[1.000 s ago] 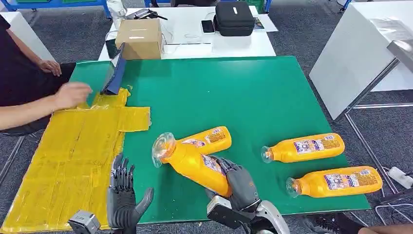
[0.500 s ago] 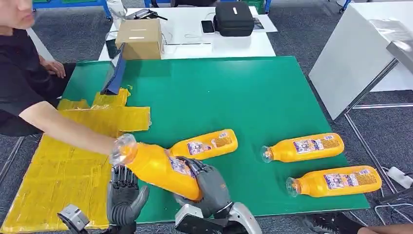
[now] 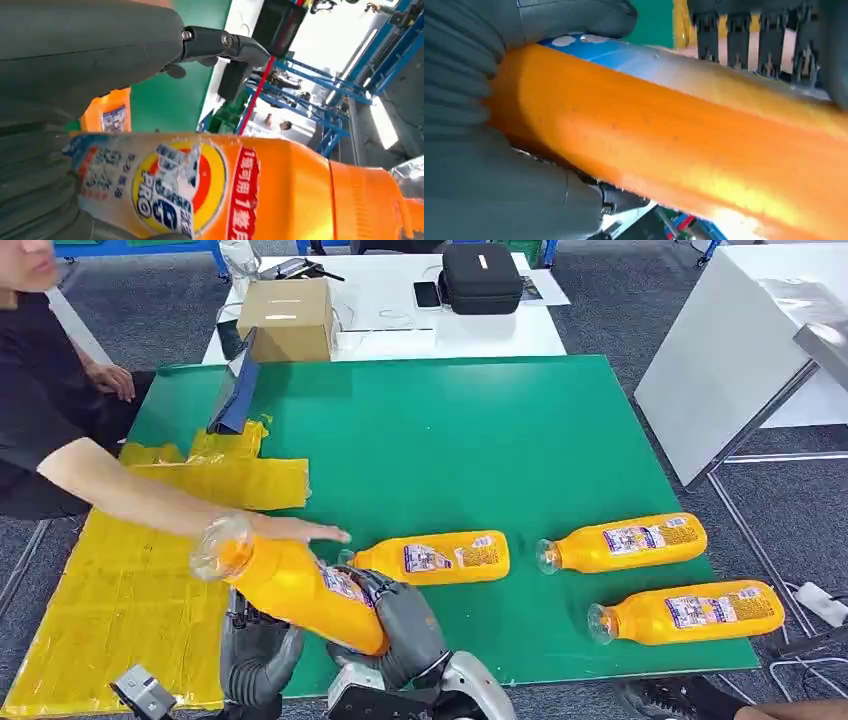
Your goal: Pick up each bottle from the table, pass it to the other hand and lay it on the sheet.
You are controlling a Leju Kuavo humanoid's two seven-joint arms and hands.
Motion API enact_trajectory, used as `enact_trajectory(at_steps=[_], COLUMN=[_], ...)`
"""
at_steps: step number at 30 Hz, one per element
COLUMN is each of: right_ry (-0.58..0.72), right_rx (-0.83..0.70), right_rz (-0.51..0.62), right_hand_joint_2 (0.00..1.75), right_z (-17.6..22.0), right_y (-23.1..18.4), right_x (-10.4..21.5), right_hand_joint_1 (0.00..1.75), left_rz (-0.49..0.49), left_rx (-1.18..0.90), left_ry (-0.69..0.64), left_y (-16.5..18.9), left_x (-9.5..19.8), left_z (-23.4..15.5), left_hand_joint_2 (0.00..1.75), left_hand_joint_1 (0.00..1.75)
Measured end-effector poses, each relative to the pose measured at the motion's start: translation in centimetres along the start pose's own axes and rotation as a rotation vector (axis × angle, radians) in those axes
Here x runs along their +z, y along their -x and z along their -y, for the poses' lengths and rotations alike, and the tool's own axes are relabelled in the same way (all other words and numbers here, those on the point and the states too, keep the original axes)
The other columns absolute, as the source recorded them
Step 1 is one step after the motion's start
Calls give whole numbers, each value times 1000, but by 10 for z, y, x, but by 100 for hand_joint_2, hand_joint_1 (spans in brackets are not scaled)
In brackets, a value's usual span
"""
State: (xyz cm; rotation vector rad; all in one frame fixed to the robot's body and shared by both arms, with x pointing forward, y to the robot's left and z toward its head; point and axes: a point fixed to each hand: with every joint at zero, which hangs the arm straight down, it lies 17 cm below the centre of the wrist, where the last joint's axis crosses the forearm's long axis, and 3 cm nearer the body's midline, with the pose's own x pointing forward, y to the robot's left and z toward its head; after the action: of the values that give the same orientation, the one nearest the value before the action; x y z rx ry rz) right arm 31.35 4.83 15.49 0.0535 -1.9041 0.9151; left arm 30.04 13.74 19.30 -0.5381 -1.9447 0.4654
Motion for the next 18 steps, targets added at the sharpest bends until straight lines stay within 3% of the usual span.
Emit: enact_trajectory(at_steps=[6, 7, 9, 10, 18], right_ry=[-87, -109, -138, -148, -173], right_rx=[1, 3, 15, 20, 41], right_rz=[-5, -7, -5, -1, 14], right_hand_joint_2=[175, 175, 175, 175, 175], right_z=[-26, -31, -39, -43, -50], right_y=[4, 5, 6, 5, 2], right_x=[-1, 0, 1, 1, -1], right_hand_joint_1=[175, 175, 175, 175, 175], left_rz=[59, 65, 70, 72, 80], left_rx=[26, 14, -39, -73, -176], left_ry=[83, 92, 98, 97, 102], left_y=[-13, -14, -14, -13, -11], left_x=[2, 3, 2, 2, 3], left_z=[20, 22, 23, 23, 24], left_hand_joint_2=[175, 175, 175, 175, 175], left_hand_joint_1=[0, 23, 23, 175, 175])
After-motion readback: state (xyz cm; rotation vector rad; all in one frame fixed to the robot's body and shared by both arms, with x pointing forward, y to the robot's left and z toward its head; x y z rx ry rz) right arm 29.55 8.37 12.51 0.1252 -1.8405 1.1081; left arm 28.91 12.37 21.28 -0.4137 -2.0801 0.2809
